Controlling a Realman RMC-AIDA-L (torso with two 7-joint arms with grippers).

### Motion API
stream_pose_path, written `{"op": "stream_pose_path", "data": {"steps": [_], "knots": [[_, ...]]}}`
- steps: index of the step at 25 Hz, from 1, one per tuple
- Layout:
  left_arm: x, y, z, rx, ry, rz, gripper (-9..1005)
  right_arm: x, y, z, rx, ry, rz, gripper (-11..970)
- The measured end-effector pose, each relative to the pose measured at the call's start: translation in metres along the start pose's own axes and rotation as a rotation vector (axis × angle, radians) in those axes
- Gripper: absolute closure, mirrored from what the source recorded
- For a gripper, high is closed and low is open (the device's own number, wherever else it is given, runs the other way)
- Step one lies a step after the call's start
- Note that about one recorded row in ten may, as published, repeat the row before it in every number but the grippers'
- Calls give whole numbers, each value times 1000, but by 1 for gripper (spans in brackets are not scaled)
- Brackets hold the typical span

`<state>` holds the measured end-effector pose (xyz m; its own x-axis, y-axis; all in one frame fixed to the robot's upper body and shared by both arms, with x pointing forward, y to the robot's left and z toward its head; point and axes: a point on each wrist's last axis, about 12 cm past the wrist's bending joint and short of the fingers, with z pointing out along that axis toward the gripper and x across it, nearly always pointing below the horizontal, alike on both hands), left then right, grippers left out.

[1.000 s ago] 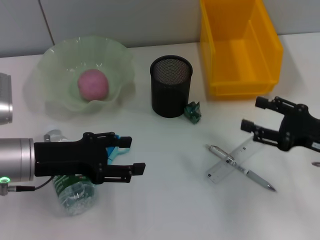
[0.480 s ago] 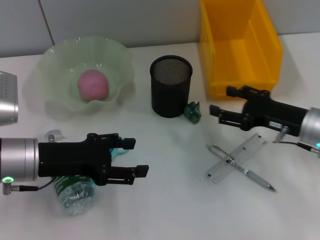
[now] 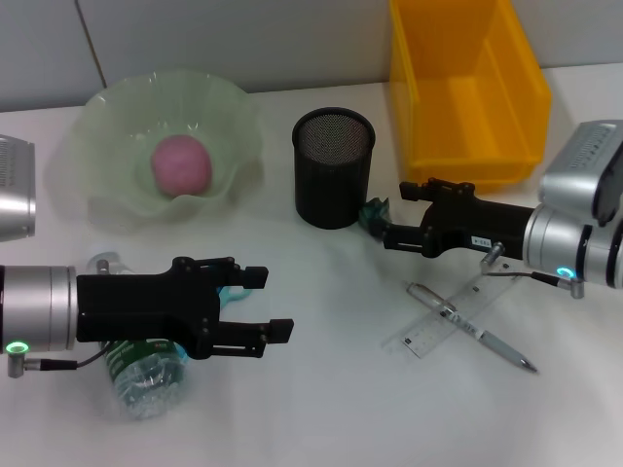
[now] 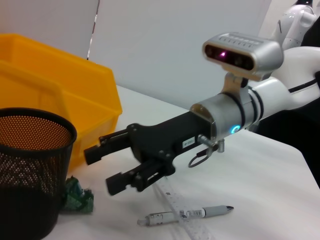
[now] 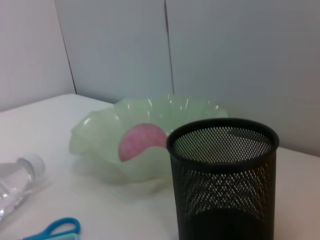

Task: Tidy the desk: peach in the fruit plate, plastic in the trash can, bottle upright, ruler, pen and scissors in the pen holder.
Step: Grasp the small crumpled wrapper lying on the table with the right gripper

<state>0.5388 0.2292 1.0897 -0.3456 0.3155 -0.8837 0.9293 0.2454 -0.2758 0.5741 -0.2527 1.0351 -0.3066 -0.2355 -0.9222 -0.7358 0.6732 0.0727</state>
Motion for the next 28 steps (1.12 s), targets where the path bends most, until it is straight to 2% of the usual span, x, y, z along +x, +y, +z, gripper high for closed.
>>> {"op": "stream_pose_path", "data": {"steps": [15,28], "knots": [[1,-2,-2,2,-11,-7,182,-6,-1,18,26,58,2,205],[1,-3,-3,16,-12,-6,181,-5,-1,25,44,90,-4,232]]}}
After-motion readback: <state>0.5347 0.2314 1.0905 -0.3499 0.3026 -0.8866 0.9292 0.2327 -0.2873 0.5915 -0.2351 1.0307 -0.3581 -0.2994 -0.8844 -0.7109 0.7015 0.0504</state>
